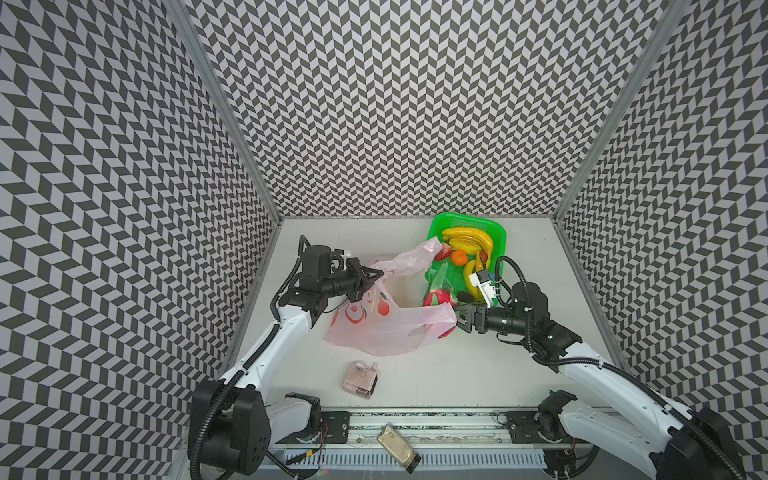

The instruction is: Place the fake fruits into the plastic bag and tie a complex knot

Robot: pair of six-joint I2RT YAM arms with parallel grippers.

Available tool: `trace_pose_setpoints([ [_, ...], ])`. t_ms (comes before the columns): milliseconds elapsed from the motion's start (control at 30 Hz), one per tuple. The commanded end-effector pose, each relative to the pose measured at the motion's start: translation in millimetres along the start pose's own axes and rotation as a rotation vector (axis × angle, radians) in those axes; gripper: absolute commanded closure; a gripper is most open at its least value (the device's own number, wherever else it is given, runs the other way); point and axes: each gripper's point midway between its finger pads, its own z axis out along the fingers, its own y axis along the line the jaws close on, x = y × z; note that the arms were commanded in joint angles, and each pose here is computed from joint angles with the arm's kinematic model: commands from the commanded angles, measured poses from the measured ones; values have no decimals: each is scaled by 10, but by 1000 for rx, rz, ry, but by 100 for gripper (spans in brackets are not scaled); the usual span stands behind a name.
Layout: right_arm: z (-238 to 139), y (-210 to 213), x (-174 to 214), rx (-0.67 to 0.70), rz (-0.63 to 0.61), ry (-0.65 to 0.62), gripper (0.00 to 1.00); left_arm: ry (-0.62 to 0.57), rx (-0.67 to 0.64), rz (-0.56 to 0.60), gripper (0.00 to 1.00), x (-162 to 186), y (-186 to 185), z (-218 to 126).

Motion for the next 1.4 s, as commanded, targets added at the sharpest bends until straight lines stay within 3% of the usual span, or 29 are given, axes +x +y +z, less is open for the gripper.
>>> trace_pose_setpoints([
  [0,-68,304,-256,-70,-104,-108,25,-17,17,12,100,7,-69,-34],
  [867,-165,513,-157,-28,-160,-145,26,-32,12,-5,100,-23,-61,-27],
  [1367,176,613,38,-55,-207,-13,26,-7,21,102,100,109,-241,-38],
])
